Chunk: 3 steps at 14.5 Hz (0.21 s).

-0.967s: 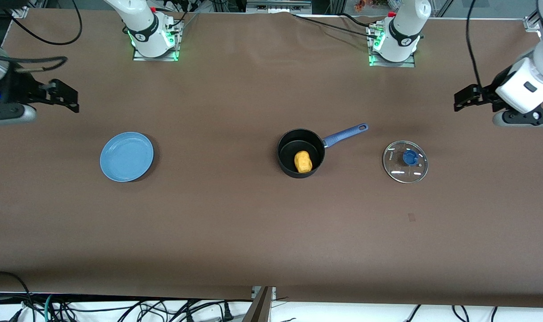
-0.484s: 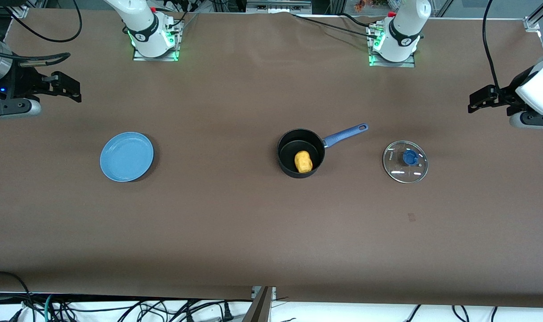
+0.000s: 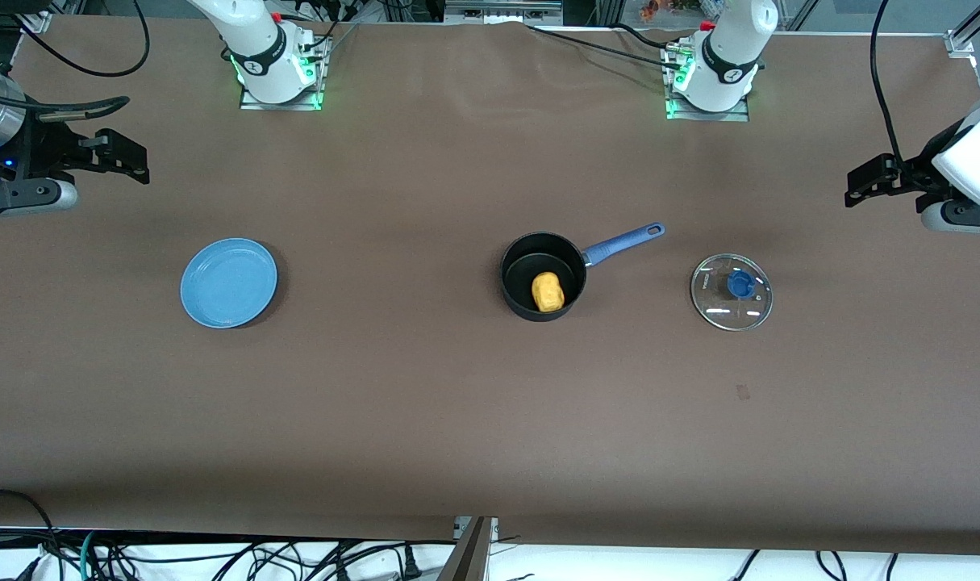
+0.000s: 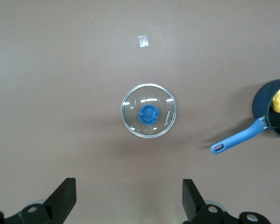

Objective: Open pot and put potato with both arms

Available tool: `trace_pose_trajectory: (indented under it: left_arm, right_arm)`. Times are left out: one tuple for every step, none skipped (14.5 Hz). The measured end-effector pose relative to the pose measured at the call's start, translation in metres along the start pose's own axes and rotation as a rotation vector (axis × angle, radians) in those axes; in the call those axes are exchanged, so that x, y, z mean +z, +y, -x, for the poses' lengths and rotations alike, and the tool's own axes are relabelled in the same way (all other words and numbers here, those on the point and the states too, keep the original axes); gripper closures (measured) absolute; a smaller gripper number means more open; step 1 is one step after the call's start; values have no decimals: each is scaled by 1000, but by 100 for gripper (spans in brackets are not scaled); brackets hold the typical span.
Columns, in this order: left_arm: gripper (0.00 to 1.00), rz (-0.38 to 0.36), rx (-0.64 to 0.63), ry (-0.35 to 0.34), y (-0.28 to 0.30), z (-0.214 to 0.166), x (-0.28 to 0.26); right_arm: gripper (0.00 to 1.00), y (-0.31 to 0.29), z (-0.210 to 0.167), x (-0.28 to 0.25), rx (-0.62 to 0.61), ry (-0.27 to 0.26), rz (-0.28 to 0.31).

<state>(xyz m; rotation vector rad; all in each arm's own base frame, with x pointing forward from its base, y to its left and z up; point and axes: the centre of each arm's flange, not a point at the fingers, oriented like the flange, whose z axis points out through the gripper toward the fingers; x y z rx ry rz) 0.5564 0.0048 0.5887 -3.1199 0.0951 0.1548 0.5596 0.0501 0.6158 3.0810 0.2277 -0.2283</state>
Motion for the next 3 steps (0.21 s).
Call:
trace_pose_trajectory:
  left_arm:
    - [0, 0, 0, 5, 0, -1, 0]
    - [0, 0, 0, 8, 0, -2, 0]
    - [0, 0, 1, 9, 0, -2, 0]
  right_arm:
    - [0, 0, 0, 0, 0, 0, 0]
    - [0, 0, 0, 0, 0, 0, 0]
    - [0, 0, 0, 0, 0, 0, 0]
